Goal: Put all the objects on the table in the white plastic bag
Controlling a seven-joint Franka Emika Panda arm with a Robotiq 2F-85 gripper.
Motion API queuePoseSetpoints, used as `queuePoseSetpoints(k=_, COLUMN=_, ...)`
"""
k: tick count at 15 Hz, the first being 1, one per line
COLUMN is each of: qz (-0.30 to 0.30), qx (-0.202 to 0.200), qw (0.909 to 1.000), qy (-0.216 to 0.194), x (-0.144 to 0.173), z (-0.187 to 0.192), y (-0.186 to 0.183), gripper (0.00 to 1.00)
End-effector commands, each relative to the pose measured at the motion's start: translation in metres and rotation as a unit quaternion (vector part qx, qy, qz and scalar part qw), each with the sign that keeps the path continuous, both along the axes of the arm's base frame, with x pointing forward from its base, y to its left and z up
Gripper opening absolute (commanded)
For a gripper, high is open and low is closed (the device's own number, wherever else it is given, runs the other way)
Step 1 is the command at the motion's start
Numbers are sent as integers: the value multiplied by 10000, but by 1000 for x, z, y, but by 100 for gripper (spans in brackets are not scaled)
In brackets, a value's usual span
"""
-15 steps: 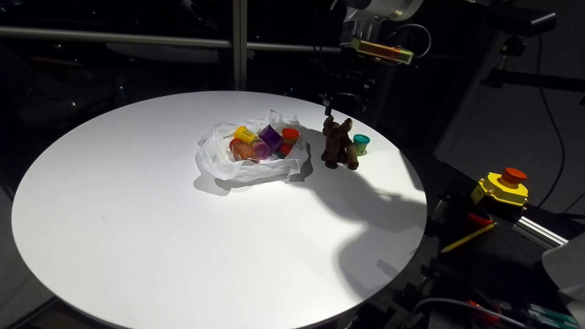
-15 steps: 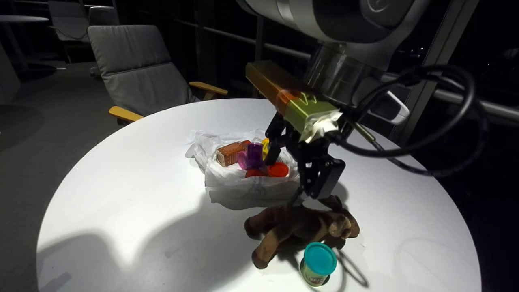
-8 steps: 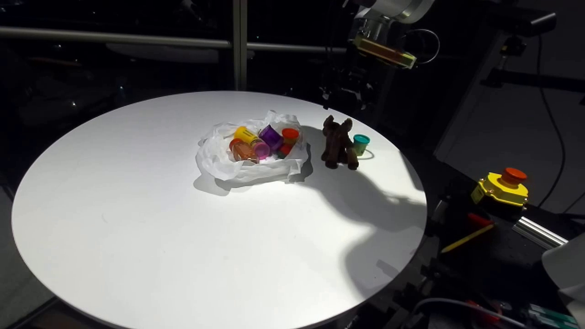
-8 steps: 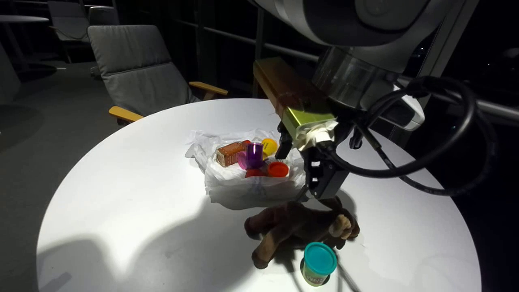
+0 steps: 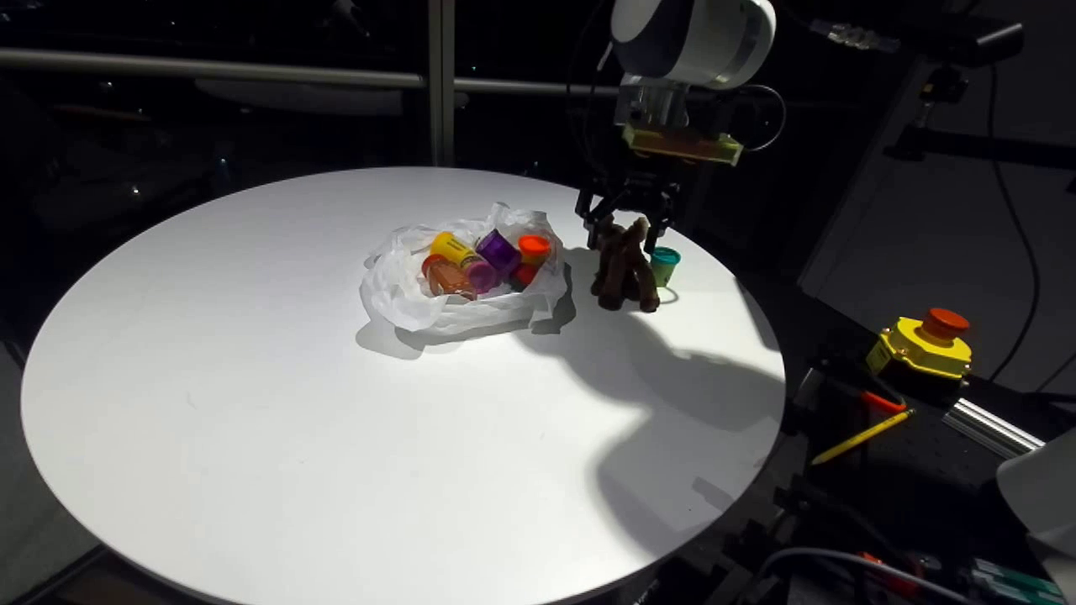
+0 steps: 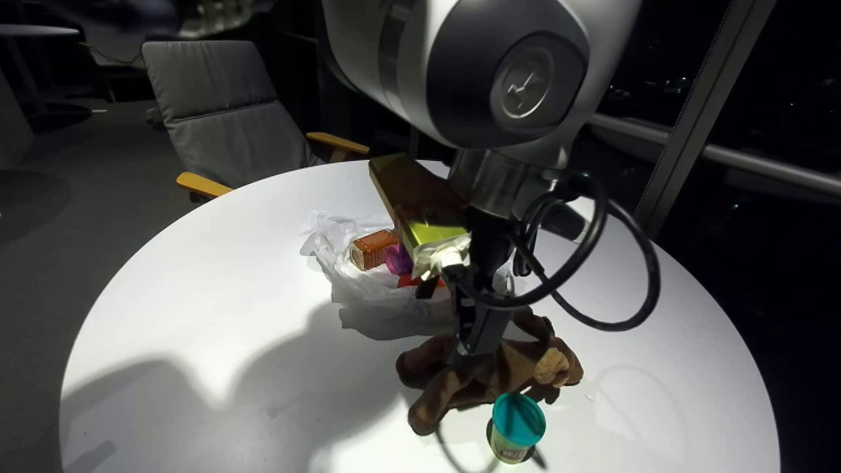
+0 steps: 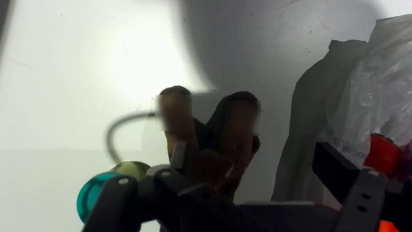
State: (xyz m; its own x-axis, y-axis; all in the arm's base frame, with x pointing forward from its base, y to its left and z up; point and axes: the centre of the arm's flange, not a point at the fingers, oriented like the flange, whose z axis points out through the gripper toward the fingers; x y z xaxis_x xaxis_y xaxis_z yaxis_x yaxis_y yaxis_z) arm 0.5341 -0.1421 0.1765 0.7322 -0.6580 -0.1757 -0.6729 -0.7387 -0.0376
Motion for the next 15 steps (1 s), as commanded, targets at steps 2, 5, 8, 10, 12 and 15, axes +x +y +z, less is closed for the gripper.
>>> queuePoseSetpoints(k=2, qz=55, qx=-578, qw=9979, qy=290, x=2, z=-31, y=16, gripper=100)
queuePoseSetpoints(k=5, qz=134, qx=-1035, qw=9938, qy=381, x=3, z=-43, y=21, gripper=100)
queuePoseSetpoints(k=8, qz=213, qx=-1375, qw=9896, qy=377, x=4, z=-45, y=26, gripper=100)
queuePoseSetpoints(k=10, qz=225, qx=-1541, qw=9870, qy=410, x=4, z=-49, y=28, gripper=100)
queuePoseSetpoints(k=12, qz=227, qx=-1673, qw=9847, qy=431, x=4, z=-53, y=30, gripper=75)
queuePoseSetpoints(k=15, qz=248, qx=-1777, qw=9830, qy=394, x=7, z=-55, y=31, gripper=58)
